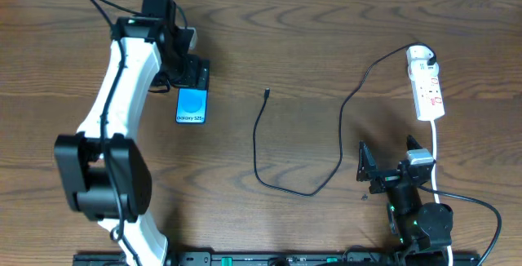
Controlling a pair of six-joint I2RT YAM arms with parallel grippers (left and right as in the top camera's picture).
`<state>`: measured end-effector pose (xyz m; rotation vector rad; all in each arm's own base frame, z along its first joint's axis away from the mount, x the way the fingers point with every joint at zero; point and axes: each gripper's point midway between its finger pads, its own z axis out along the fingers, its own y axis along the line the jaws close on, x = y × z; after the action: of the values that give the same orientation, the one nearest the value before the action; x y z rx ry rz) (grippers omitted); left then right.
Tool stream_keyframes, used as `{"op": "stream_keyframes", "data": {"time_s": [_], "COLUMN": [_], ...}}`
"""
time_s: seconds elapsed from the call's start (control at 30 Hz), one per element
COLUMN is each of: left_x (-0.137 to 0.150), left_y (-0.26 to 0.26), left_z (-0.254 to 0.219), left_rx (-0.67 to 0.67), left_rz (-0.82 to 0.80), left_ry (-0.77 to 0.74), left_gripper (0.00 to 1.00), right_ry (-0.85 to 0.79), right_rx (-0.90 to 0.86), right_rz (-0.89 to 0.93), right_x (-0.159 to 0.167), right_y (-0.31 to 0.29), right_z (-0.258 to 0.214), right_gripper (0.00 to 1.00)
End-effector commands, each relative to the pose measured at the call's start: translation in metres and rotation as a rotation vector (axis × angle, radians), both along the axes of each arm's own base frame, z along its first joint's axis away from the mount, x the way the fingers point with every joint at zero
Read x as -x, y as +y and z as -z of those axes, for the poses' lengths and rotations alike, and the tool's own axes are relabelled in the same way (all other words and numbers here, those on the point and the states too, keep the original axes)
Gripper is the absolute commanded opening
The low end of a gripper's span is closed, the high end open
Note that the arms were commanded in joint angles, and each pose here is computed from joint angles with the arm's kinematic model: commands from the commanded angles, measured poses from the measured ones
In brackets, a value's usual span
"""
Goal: Plug charger to phone and switch on socket
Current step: 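Move the left gripper over the blue phone and lower onto it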
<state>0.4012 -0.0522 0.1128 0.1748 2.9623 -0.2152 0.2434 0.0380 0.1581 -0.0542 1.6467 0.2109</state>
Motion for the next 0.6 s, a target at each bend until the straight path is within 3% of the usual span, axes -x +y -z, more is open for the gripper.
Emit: {"op": "stream_keyframes", "data": {"time_s": [0.0, 0.23, 0.57], "left_x": [-0.005, -0.009, -0.020], "left_y": [-0.001, 0.004, 0.012], "left_z": [0.019, 0.069, 0.101], "left_rx": [-0.001, -0.032, -0.076], "left_rz": [-0.022, -0.106, -0.147], "left_ry": [0.044, 0.142, 0.133], "left_gripper": [0.92, 0.92, 0.92], "right_ry": [-0.004, -0.004, -0.004], "right_rx": [0.008, 0.008, 0.008], "right_rz": [-0.001, -0.001, -0.001], "right_x": [0.000, 0.000, 0.000], "right_y": [0.000, 0.000, 0.000], "right_z": [0.000, 0.000, 0.000], "right_gripper": [0.99, 0.99, 0.99]}}
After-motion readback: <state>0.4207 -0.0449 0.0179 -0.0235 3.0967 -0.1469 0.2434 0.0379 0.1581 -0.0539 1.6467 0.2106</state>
